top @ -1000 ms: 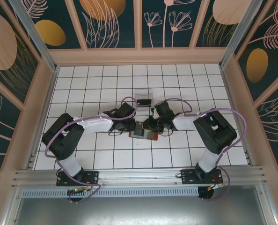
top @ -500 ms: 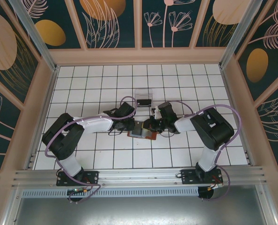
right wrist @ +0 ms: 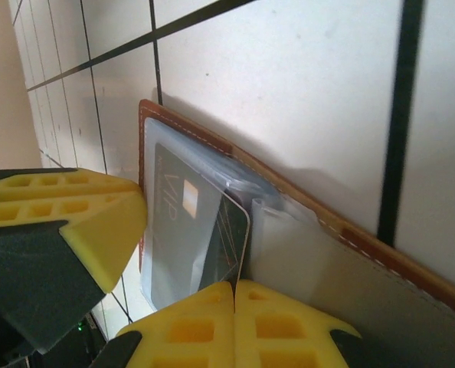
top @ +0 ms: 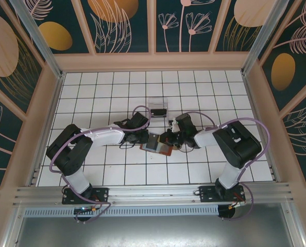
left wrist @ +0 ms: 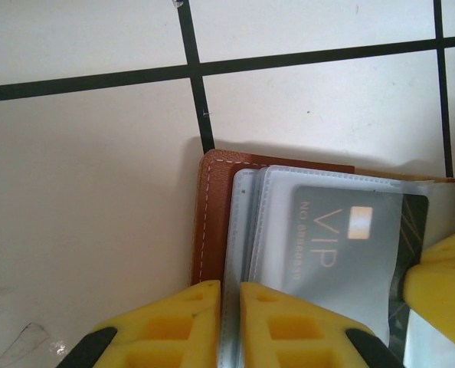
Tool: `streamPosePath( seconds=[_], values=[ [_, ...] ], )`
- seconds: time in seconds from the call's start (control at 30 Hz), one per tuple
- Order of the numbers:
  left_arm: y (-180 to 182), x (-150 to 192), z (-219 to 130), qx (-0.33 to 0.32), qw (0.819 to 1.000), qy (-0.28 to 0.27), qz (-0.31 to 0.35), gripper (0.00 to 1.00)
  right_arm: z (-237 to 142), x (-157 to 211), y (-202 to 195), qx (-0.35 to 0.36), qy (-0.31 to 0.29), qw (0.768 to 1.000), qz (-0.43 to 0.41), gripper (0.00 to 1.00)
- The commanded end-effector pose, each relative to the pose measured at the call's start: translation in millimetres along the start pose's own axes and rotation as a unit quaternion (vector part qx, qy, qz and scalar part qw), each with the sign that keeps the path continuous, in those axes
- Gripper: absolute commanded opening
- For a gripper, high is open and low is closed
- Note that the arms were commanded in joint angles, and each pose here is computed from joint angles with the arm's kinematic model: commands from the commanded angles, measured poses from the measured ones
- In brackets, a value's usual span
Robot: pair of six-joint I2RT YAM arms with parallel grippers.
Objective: Take the credit cards out of the card holder
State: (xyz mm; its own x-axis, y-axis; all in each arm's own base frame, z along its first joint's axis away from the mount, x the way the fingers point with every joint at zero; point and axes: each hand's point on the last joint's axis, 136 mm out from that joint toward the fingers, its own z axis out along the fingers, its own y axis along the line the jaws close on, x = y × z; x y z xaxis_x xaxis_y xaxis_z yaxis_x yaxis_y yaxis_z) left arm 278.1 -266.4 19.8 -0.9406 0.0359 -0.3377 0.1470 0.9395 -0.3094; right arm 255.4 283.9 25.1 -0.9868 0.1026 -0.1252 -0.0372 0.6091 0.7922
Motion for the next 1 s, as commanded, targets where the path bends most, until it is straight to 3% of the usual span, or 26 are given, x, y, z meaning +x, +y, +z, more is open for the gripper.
streamPosePath(
  seconds=[0.0,0.27,0.53,0.97],
  values=[
    [35,46,14,-0.062,0.995,0.078,0.0,0.16,-12,12,-26,0.045,0.008,0.999,0.019,0.01],
    [34,47,13,-0.059,0.995,0.077,-0.004,0.16,-18,19,-25,0.04,0.008,0.999,0.022,0.01],
    [33,46,13,-0.057,0.995,0.076,-0.004,0.16,-9,18,-24,0.019,0.013,0.999,0.042,0.23],
    [35,49,13,-0.057,0.995,0.078,-0.004,0.16,-3,13,-37,0.055,0.013,0.997,0.061,0.22]
  ],
)
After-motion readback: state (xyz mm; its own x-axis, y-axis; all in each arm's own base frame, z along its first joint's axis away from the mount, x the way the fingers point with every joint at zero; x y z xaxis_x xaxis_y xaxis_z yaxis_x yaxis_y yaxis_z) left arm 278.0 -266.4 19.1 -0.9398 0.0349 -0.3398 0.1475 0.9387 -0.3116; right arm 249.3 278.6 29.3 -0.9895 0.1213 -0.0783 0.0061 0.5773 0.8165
